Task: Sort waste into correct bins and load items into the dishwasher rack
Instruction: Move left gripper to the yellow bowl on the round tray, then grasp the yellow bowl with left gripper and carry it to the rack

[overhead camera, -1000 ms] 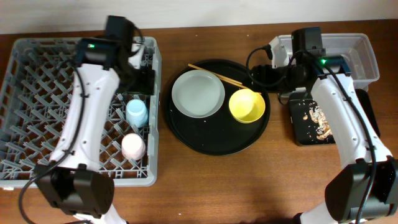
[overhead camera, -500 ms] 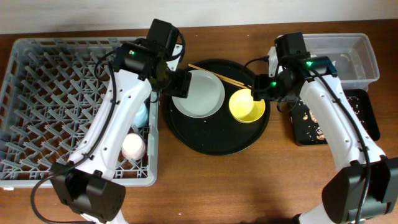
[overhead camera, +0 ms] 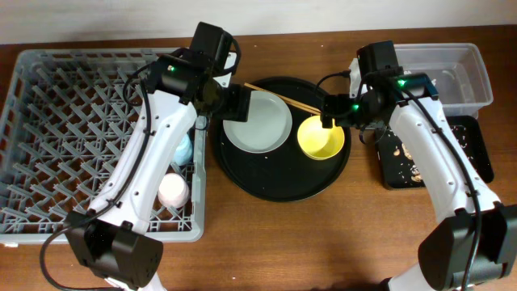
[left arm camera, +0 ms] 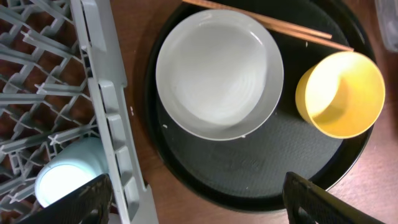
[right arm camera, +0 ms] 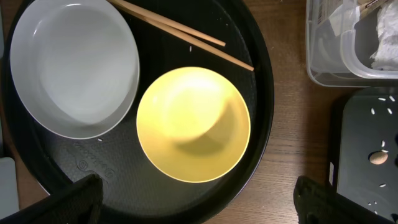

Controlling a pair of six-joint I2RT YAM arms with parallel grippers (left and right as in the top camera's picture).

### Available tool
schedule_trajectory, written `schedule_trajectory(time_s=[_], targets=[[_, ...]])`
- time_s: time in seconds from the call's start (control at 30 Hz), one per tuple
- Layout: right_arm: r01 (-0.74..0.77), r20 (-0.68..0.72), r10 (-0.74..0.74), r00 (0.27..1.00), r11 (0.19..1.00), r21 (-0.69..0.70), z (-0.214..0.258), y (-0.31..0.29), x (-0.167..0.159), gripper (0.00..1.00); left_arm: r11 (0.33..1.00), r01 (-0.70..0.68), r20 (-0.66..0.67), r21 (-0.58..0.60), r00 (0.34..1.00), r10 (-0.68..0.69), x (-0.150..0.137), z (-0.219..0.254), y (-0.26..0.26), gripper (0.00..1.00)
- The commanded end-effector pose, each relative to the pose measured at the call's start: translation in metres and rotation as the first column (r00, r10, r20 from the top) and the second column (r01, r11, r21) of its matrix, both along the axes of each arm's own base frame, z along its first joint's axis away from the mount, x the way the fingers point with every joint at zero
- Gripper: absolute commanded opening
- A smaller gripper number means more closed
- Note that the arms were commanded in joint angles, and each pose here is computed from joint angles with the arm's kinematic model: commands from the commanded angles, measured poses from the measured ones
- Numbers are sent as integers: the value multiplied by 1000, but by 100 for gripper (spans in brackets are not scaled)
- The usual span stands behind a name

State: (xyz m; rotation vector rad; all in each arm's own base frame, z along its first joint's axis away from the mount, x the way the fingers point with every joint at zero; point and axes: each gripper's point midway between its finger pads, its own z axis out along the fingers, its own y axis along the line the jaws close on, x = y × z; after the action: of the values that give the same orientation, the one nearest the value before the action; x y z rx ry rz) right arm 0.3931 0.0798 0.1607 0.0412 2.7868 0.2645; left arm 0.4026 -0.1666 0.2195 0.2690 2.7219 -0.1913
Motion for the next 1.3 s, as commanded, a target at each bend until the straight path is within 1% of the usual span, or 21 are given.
schedule_trajectory(time_s=[0.0, 0.03, 0.2, 0.3, 0.43, 0.47, 0.5, 0.57, 0.63, 0.67, 0.77, 0.8, 0.83, 0.87, 0.93, 1.0, 1.07, 1.13, 1.27], targets=[[-5, 8, 5, 1000, 1000, -11, 1, 2, 1, 98, 998, -53, 17, -39, 998, 54, 5, 4, -2, 91], [-4, 8, 4, 1000, 1000, -11, 1, 2, 1, 98, 997, -61, 20, -45, 998, 62, 7, 3, -3, 95], [-3, 8, 3, 1000, 1000, -14, 1, 1, 1, 98, 997, -67, -1, -40, 998, 67, 10, -10, -6, 95], [-3, 8, 3, 1000, 1000, -14, 1, 1, 1, 98, 999, -25, -60, -29, 998, 24, 7, -35, -25, 95], [-2, 19, 2, 1000, 1000, -11, 2, 2, 3, 98, 999, 34, -100, -6, 994, -34, 0, -59, -52, 94], [17, 26, -17, 1000, 1000, -4, 4, 1, 5, 98, 998, 58, -100, -6, 993, -59, -2, -63, -63, 90], [25, 38, -25, 999, 1000, 8, 7, 0, 7, 98, 997, 81, -93, -6, 992, -81, -3, -64, -71, 89], [78, 51, -80, 996, 997, 28, 15, -10, 11, 98, 993, 116, -82, -8, 990, -116, -6, -67, -84, 79], [120, 71, -124, 990, 991, 55, 26, -22, 14, 98, 983, 182, -67, -3, 981, -182, -11, -70, -102, 79], [133, 83, -140, 987, 988, 81, 34, -28, 15, 98, 974, 225, -60, 2, 973, -224, -15, -73, -113, 75], [165, 136, -179, 974, 980, 107, 58, -45, 17, 99, 929, 369, -22, 27, 929, -369, -25, -75, -141, 72], [185, 168, -202, 965, 976, 111, 72, -55, 15, 98, 900, 433, -1, 42, 901, -433, -30, -76, -153, 72], [211, 198, -230, 953, 971, 114, 85, -67, 11, 98, 849, 525, 24, 67, 849, -527, -37, -81, -173, 72], [235, 215, -253, 943, 966, 108, 92, -77, 7, 98, 819, 568, 33, 80, 820, -572, -41, -85, -184, 72], [334, 243, -341, 908, 940, 68, 106, -114, -8, 98, 724, 679, 31, 119, 727, -686, -55, -108, -213, 72], [406, 257, -410, 875, 911, 72, 117, -141, -22, 98, 670, 729, 28, 138, 673, -739, -68, -126, -236, 72], [458, 275, -461, 844, 885, 76, 125, -162, -33, 98, 660, 734, 34, 160, 664, -747, -71, -134, -244, 72], [506, 280, -506, 816, 859, 77, 128, -181, -40, 98, 662, 726, 54, 187, 666, -744, -66, -136, -249, 72], [525, 257, -525, 812, 848, 72, 119, -189, -38, 98, 668, 722, 93, 182, 663, -743, -60, -136, -257, 70]])
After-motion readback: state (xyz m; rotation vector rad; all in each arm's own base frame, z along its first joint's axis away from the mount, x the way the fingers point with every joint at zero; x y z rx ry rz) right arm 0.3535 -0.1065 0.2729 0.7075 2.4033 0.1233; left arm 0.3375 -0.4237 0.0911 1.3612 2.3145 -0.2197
